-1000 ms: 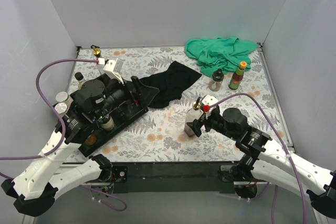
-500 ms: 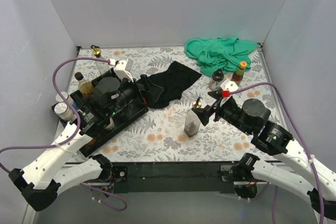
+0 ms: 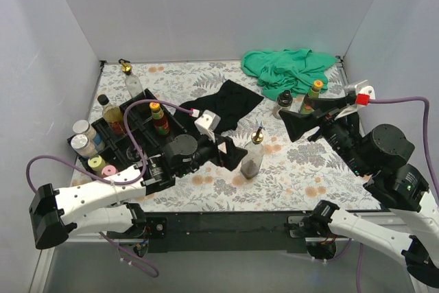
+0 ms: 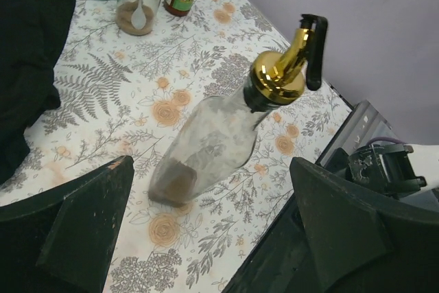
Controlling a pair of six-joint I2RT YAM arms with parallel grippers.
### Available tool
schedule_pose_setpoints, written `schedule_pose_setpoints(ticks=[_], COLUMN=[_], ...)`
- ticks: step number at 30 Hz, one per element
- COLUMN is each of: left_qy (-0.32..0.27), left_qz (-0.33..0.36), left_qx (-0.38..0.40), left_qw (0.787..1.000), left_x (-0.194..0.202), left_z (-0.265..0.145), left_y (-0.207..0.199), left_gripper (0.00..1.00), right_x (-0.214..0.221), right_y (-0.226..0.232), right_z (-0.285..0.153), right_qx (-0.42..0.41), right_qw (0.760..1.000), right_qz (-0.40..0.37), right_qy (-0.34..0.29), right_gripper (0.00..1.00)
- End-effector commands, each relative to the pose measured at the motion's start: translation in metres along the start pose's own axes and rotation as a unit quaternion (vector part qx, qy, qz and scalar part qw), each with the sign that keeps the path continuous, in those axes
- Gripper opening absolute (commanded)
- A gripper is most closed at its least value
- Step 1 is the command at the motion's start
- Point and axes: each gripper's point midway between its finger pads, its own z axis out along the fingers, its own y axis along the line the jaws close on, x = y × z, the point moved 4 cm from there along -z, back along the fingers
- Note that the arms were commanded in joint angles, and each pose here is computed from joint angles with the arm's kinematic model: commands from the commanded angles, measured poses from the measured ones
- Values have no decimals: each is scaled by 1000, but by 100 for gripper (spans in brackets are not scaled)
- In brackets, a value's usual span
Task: Organize the condiment bottles
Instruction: Pick up the bottle from the center of the board.
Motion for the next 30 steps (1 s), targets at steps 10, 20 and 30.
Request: schedule_pose_setpoints(ticks=[10,20,30], left_qy=[-34,-15,-7], left_qz=[81,109,129], left_qx=[15,-4,7], left_qw=[996,994,992], left_x=[17,44,53], left_z=[31,54,71], left_y=[-23,-16,-20], left_gripper=[98,98,85], right_x=[4,4,19], right_y=[-9,-16,-21], right_z=[-7,-9,-9], right_qx=[33,50,64], right_qw=[999,999,998], right_qz=[26,18,23], right_qy=[2,-7,-2], right_gripper=[99,99,98])
